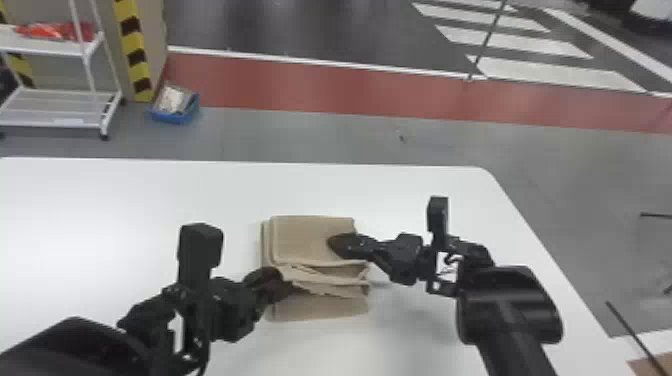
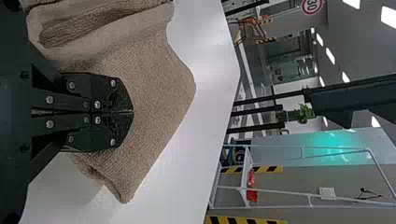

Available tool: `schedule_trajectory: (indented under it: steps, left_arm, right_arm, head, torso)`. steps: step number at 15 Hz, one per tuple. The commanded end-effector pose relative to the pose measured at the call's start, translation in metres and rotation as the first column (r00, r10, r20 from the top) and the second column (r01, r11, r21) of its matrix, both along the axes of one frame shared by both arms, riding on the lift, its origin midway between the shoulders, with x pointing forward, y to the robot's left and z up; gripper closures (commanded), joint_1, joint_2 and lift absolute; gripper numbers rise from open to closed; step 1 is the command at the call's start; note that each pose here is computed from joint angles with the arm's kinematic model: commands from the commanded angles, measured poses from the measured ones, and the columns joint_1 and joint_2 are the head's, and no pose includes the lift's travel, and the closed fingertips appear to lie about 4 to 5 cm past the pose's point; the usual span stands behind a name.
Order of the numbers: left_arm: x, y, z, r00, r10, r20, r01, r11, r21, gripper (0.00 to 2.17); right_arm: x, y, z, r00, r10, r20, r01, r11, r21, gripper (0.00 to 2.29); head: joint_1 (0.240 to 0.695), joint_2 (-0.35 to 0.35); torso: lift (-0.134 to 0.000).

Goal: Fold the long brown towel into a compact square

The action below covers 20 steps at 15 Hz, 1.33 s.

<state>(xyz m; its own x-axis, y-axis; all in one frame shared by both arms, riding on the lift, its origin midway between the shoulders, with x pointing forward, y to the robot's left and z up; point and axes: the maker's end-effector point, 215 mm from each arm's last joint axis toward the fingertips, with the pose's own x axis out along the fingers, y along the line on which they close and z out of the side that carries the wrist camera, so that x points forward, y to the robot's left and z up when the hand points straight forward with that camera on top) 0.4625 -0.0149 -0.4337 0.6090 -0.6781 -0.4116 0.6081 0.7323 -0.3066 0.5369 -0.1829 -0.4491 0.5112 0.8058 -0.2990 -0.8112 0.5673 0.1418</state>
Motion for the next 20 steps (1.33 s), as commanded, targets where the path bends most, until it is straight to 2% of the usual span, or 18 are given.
schedule_trajectory:
  steps: [1, 6, 9, 12, 14, 18, 20]
  left_arm:
    - [0.006, 0.017, 0.005, 1.0, 0.02, 0.011, -0.02, 1.0, 0.006, 0.98]
    - [0.016, 0.064, 0.03, 0.994, 0.098, 0.049, -0.098, 0.995, -0.013, 0.98]
    - [0.025, 0.093, 0.049, 0.985, 0.16, 0.066, -0.156, 0.986, -0.054, 0.98]
    - [0.022, 0.089, 0.047, 0.986, 0.157, 0.054, -0.153, 0.986, -0.064, 0.98]
    - [0.019, 0.081, 0.04, 0.988, 0.148, 0.05, -0.145, 0.988, -0.06, 0.98]
    - [0.016, 0.078, 0.034, 0.989, 0.144, 0.043, -0.141, 0.988, -0.059, 0.98]
    - [0.015, 0.08, 0.031, 0.988, 0.146, 0.043, -0.143, 0.988, -0.06, 0.98]
  right_arm:
    - [0.002, -0.001, 0.001, 1.0, -0.003, -0.002, 0.003, 1.0, -0.001, 1.83]
    - [0.007, 0.002, 0.004, 1.0, -0.005, 0.006, 0.005, 1.0, -0.009, 1.83]
    - [0.008, 0.003, 0.002, 1.0, -0.007, 0.008, 0.007, 1.0, -0.002, 1.83]
    - [0.006, -0.01, 0.009, 0.999, -0.046, 0.021, 0.045, 0.998, 0.04, 1.83]
    - [0.009, -0.023, 0.022, 0.996, -0.078, 0.046, 0.075, 0.995, 0.058, 1.83]
    - [0.038, -0.032, 0.051, 0.984, -0.118, 0.135, 0.113, 0.992, 0.049, 1.83]
    - [0.051, -0.024, 0.052, 0.983, -0.114, 0.141, 0.109, 0.993, 0.04, 1.83]
  head:
    - [0.695, -0.222]
    - [0.695, -0.177]
    - [0.695, -0.139]
    - [0.695, -0.113]
    - [0.695, -0.12]
    - [0.695, -0.158]
    - [0.695, -0.161]
  torso:
    - [-0.124]
    - [-0.124]
    - [-0.124]
    - [-0.124]
    - [-0.124]
    - [-0.124]
    - [-0.124]
